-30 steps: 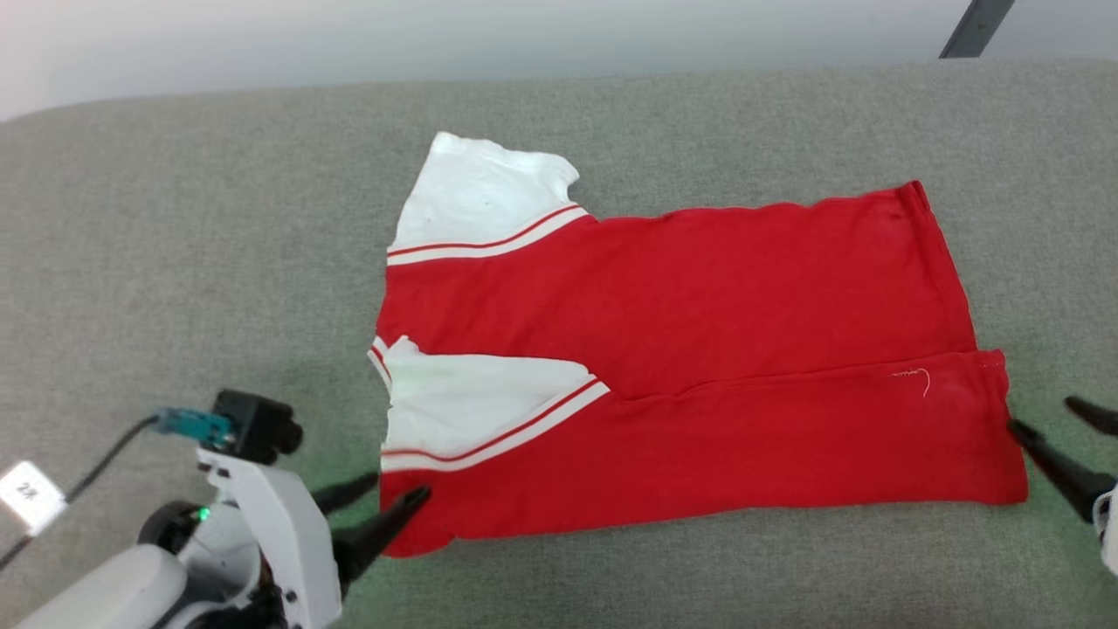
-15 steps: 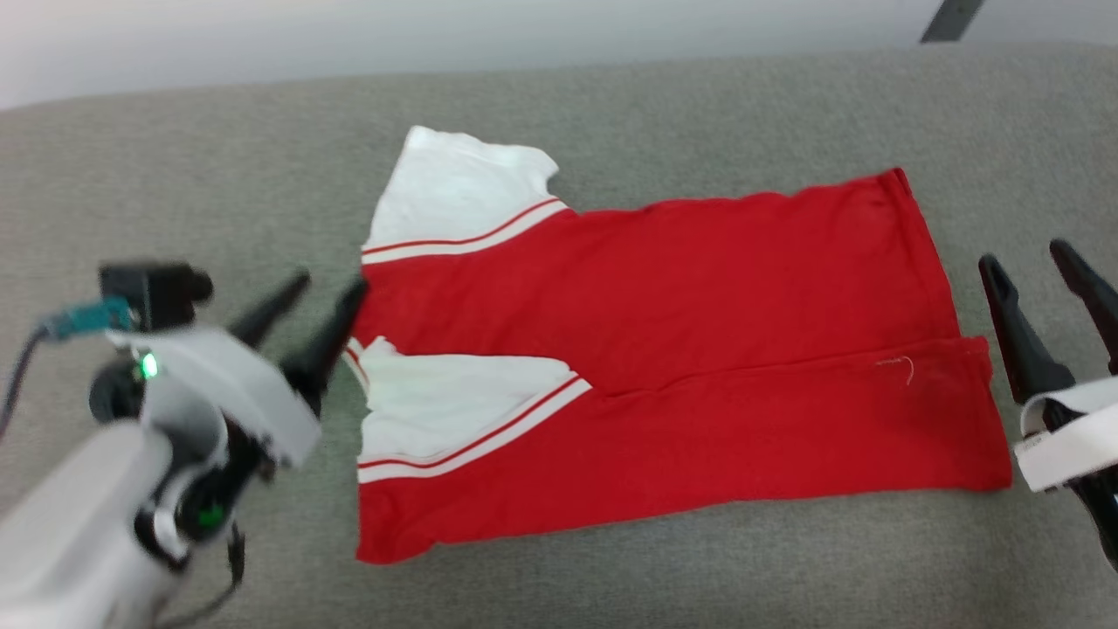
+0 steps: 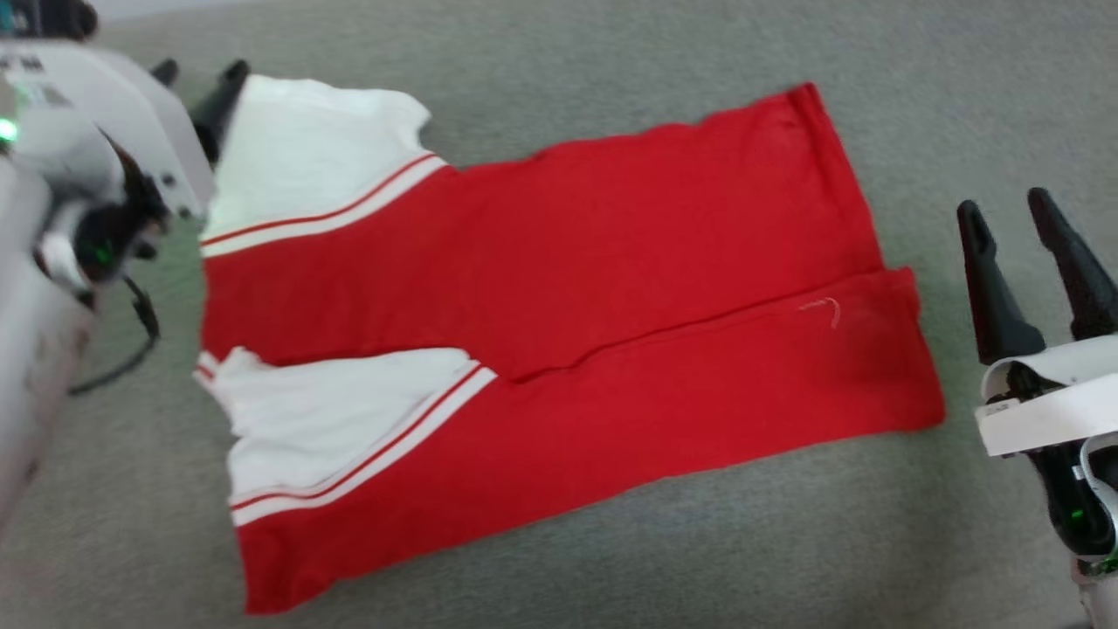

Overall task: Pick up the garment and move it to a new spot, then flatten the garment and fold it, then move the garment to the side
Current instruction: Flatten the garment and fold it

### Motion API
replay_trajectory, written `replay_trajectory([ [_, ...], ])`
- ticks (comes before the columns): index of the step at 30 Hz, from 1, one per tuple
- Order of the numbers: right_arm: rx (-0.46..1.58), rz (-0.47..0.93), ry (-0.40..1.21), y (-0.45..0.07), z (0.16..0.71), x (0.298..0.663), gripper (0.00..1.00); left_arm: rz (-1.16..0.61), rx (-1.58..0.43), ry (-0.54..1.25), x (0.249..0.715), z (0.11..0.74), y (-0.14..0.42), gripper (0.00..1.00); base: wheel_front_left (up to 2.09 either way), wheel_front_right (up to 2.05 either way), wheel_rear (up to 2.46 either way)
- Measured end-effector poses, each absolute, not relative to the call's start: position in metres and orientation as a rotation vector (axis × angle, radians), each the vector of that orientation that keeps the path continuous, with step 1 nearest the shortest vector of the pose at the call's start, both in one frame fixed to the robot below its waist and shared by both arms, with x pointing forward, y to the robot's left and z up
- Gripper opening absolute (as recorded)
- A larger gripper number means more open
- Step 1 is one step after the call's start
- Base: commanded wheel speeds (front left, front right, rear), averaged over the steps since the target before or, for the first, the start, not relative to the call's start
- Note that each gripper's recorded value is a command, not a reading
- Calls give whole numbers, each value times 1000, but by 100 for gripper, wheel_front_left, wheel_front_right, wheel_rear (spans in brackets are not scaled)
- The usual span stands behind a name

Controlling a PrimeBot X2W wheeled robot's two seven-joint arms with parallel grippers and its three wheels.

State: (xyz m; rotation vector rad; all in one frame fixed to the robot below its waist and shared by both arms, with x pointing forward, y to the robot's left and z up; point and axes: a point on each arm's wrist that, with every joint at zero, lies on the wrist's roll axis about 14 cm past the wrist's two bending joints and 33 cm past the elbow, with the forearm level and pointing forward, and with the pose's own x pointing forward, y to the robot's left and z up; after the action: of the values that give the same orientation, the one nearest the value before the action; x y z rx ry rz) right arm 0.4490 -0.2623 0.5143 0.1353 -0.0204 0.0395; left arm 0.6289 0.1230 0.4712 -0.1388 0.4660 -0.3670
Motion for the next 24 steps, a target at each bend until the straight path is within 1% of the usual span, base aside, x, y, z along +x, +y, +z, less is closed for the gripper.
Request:
replay_trajectory([
  [5,141,-6,35,-276,496,440,100,-394,-90,752,637,429,106,100,0,0,0],
  [7,141,-24,69,-281,486,435,100,-387,-35,916,635,408,106,100,0,0,0],
  [8,142,-30,82,-283,483,434,100,-376,-26,948,637,404,108,100,0,0,0],
  [10,137,-40,103,-288,476,431,100,-365,1,986,642,399,108,100,0,0,0],
  [15,119,-40,130,-292,469,434,100,-355,34,1008,652,392,107,100,0,0,0],
  [17,98,-16,142,-290,468,441,100,-366,79,985,660,389,106,100,0,0,0],
  [18,88,-4,145,-289,469,444,100,-369,61,995,659,387,105,100,0,0,0],
  [19,88,-4,145,-289,469,444,100,-369,61,995,659,387,105,87,0,0,0],
  [20,66,35,156,-282,471,452,100,-391,22,1019,654,386,100,60,0,0,0],
  [22,55,60,167,-277,472,457,100,-391,16,1022,654,385,101,22,0,0,0],
  [23,43,84,189,-273,471,463,100,-396,18,1023,653,385,101,0,0,0,0],
  [24,24,110,226,-268,468,468,100,-398,20,1025,652,385,101,0,0,0,0],
])
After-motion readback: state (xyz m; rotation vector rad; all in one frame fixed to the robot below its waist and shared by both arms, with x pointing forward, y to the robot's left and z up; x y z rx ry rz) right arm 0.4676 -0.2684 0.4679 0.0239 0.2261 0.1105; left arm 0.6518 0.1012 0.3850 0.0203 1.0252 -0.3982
